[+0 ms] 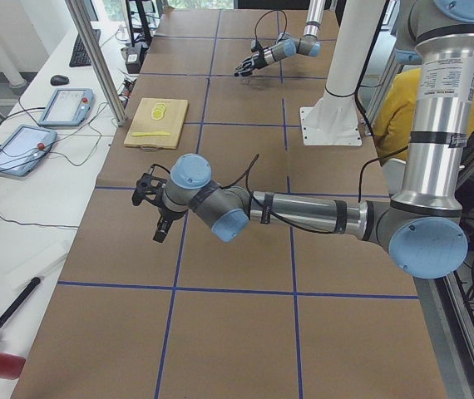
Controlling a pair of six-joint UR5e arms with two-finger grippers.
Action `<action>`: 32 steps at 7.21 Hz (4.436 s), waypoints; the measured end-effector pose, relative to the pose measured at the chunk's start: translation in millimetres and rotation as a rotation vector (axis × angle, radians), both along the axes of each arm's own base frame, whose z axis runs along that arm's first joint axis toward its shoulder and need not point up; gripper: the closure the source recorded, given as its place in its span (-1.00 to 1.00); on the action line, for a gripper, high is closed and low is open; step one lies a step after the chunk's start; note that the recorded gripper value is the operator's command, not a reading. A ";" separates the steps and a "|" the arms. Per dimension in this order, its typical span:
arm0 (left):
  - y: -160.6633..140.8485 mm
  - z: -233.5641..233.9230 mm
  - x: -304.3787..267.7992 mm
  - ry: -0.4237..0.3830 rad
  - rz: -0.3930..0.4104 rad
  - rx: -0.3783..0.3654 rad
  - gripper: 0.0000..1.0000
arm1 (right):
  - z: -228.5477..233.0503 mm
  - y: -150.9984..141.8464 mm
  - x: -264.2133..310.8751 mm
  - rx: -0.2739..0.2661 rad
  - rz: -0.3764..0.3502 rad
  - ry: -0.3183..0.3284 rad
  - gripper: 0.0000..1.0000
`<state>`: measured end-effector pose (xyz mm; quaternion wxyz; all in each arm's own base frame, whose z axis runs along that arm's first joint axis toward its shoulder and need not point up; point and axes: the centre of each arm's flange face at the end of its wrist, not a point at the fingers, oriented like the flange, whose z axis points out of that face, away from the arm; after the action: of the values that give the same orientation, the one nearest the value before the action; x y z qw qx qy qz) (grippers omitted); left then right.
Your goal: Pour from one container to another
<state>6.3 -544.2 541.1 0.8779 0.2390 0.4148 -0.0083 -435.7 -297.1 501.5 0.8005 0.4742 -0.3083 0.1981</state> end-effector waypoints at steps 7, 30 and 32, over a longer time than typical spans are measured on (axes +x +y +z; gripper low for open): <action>15.7 -3.7 -4.2 0.001 -0.005 0.008 -1.00 | 31.2 14.0 10.9 0.007 -0.006 0.026 0.69; 19.9 -12.6 -5.7 0.011 -0.018 0.012 -1.00 | 40.2 30.3 36.2 0.014 -0.034 -0.022 -1.00; 20.0 -13.0 -5.7 0.012 -0.018 0.013 -1.00 | 30.7 46.7 62.3 0.016 -0.065 -0.027 -1.00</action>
<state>0.6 -524.1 528.0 0.8738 0.2482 0.4179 -0.0151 -373.4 -250.4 532.2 0.7984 0.4677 -0.3359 0.1757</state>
